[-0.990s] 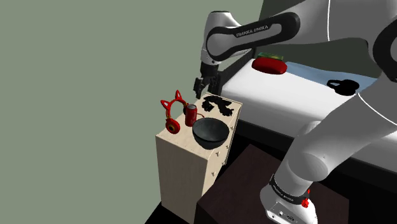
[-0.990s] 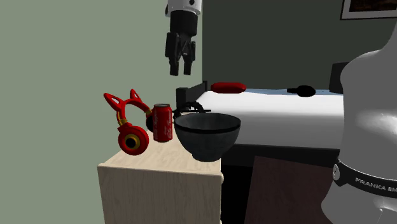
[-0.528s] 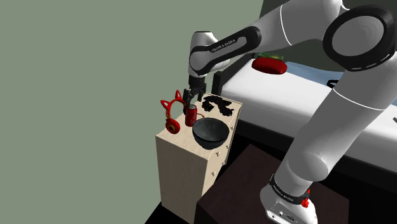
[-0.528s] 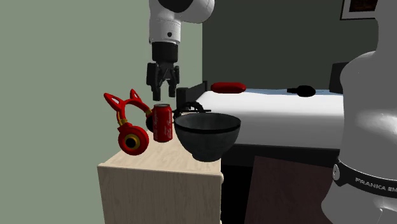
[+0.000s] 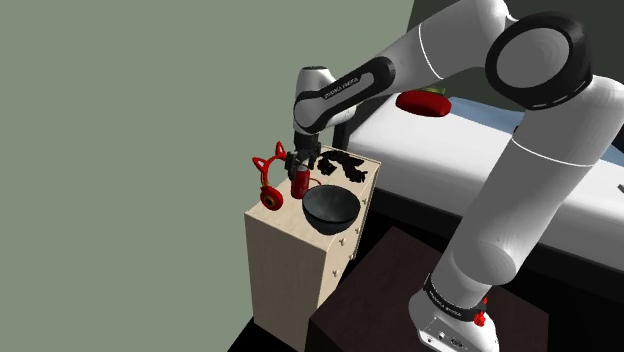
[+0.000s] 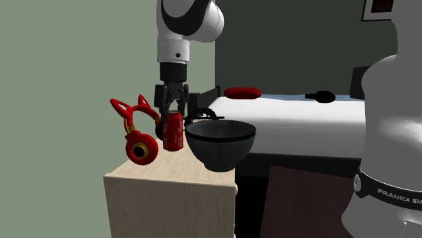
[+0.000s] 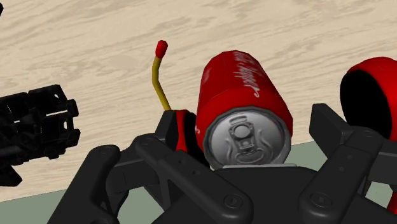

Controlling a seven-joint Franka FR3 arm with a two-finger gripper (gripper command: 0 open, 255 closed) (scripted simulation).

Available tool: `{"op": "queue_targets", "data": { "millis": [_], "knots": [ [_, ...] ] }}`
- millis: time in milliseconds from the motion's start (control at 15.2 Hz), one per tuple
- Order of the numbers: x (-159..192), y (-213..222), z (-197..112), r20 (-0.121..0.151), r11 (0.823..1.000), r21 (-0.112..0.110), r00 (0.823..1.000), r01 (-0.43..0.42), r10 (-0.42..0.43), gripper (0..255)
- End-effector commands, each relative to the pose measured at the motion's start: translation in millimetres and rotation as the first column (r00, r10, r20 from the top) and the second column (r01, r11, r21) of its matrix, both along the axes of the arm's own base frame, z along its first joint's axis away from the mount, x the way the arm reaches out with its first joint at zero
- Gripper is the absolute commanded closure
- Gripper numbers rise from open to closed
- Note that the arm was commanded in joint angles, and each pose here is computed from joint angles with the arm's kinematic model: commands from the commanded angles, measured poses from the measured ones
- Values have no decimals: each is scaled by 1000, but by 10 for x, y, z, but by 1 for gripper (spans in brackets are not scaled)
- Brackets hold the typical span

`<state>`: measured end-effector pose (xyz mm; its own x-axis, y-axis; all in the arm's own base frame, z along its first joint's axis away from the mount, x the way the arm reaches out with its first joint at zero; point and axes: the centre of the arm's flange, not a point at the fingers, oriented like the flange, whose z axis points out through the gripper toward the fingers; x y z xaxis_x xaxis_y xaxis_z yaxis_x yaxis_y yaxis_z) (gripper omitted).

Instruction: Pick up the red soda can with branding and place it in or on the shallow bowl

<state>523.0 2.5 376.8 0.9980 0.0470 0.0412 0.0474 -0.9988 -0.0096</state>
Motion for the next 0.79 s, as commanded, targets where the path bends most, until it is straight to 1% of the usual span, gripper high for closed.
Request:
{"op": "queue_targets", "data": {
  "millis": [0, 396, 462, 726],
  "knots": [
    [-2, 11, -46, 1, 1000, 0, 1000, 0, 0, 0],
    [-2, 11, -45, 0, 1000, 0, 1000, 0, 0, 0],
    [-2, 11, -45, 0, 1000, 0, 1000, 0, 0, 255],
    [0, 13, -48, 0, 1000, 0, 1000, 0, 0, 255]
  ]
}}
